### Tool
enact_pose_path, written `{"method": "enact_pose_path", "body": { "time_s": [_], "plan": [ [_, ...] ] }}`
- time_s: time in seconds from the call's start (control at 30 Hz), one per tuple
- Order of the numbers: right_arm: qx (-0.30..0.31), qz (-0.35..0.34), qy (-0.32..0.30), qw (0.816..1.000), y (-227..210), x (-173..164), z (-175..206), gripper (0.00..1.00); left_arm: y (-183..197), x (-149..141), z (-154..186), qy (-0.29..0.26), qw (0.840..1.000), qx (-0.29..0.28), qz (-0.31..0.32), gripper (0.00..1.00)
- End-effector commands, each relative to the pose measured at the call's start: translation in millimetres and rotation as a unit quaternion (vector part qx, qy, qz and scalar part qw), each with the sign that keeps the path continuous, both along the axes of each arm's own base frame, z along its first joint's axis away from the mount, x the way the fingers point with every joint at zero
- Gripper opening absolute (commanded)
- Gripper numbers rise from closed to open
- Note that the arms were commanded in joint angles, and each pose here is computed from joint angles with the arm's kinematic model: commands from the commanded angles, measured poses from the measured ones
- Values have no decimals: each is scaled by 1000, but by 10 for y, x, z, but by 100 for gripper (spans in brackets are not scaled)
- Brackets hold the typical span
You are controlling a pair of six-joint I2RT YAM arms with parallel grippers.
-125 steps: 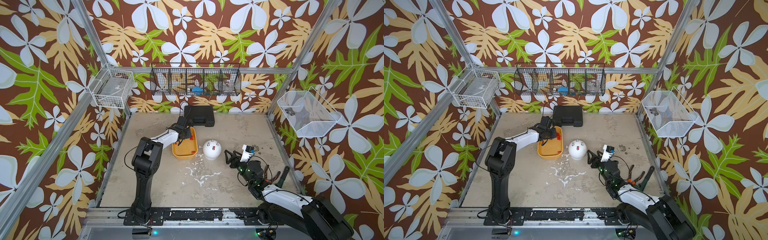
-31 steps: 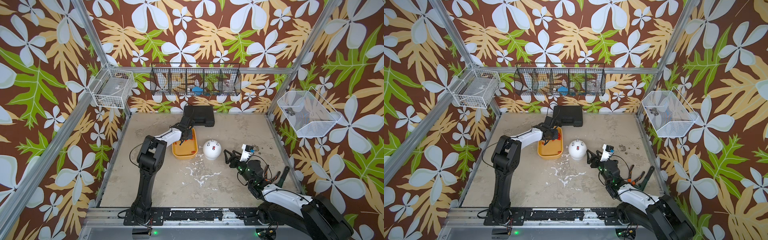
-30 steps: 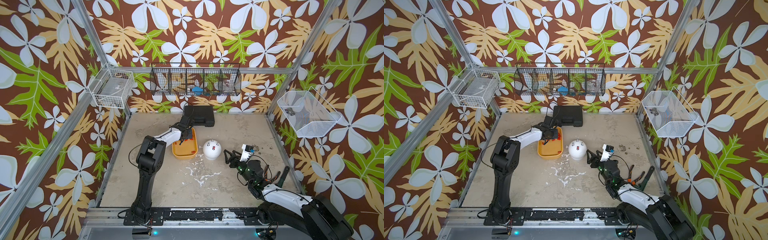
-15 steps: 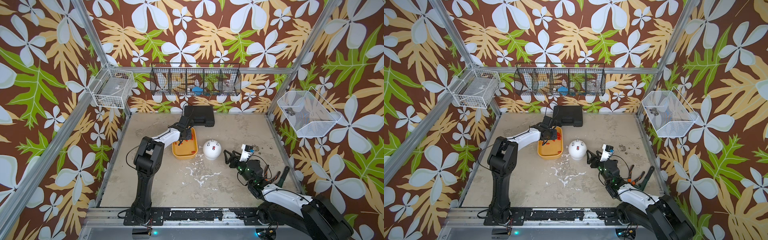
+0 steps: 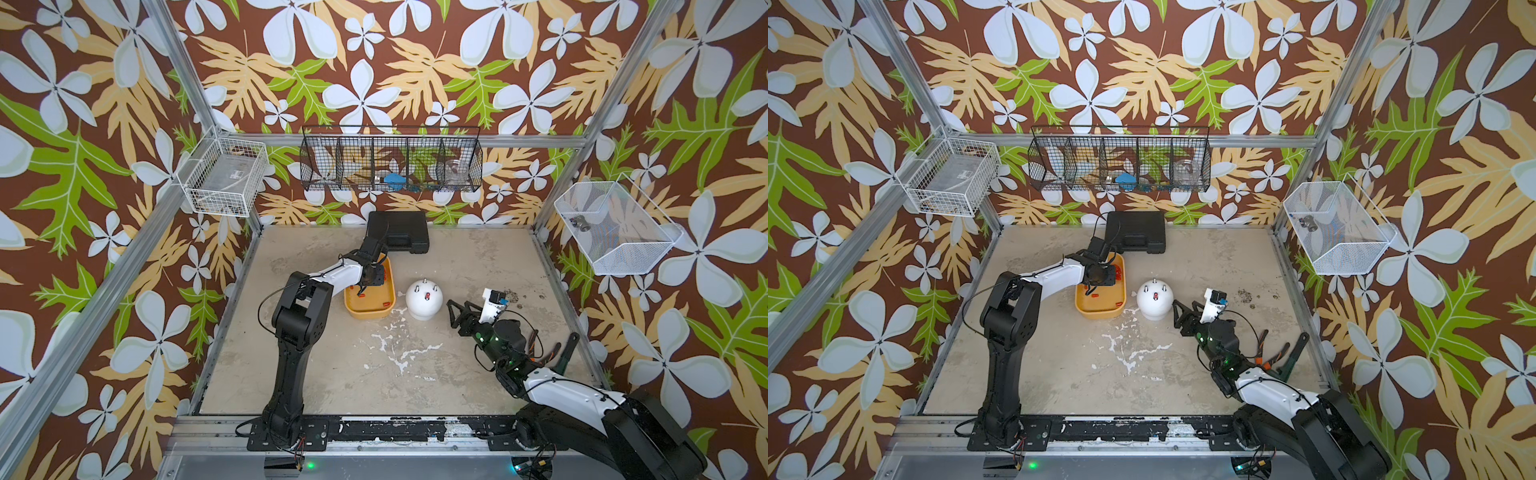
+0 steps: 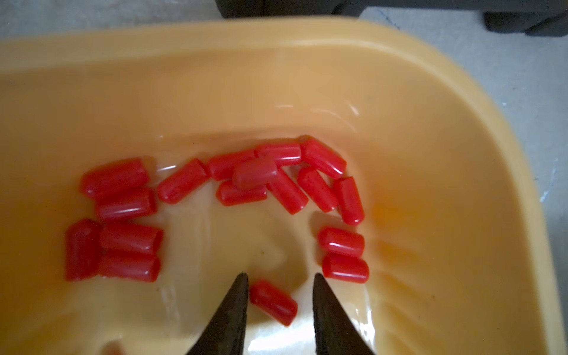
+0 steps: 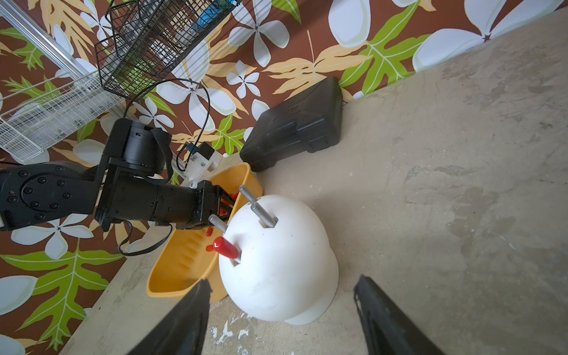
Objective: Cover the protruding screws with screw protection sleeves
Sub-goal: Pick up the screw protection sleeve from the storage box.
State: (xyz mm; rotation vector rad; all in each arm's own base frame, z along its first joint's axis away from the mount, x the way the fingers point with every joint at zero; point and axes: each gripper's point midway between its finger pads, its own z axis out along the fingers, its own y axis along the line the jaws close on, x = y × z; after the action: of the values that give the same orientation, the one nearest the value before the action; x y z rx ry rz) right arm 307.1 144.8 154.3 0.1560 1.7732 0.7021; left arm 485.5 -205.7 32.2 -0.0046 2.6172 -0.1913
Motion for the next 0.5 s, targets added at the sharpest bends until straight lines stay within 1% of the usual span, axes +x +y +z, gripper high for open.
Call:
{"method": "enact_pose_path", "body": {
  "time_s": [0.0,0.07,0.17,0.23,0.27,0.3,0.47],
  "plan": [
    [6,1,-12,1000,10,12,82,77,50,-10,-6,0,1000,3,16,35],
    [7,1,-13,1000,12,11,87,77,59,-1,-39,2,1000,8,17,34],
    [6,1,-14,1000,6,8,94,77,53,23,-78,1,1000,10,17,25],
    [6,-1,-14,1000,-1,5,95,77,58,32,-89,1,1000,12,17,23],
    [6,-2,-14,1000,-3,6,97,77,64,26,-102,2,1000,15,16,17],
    [5,-1,-14,1000,-3,6,95,77,67,26,-103,2,1000,16,16,14],
    [6,-2,-14,1000,-4,6,96,77,82,17,-47,-4,1000,17,16,7]
  ]
}}
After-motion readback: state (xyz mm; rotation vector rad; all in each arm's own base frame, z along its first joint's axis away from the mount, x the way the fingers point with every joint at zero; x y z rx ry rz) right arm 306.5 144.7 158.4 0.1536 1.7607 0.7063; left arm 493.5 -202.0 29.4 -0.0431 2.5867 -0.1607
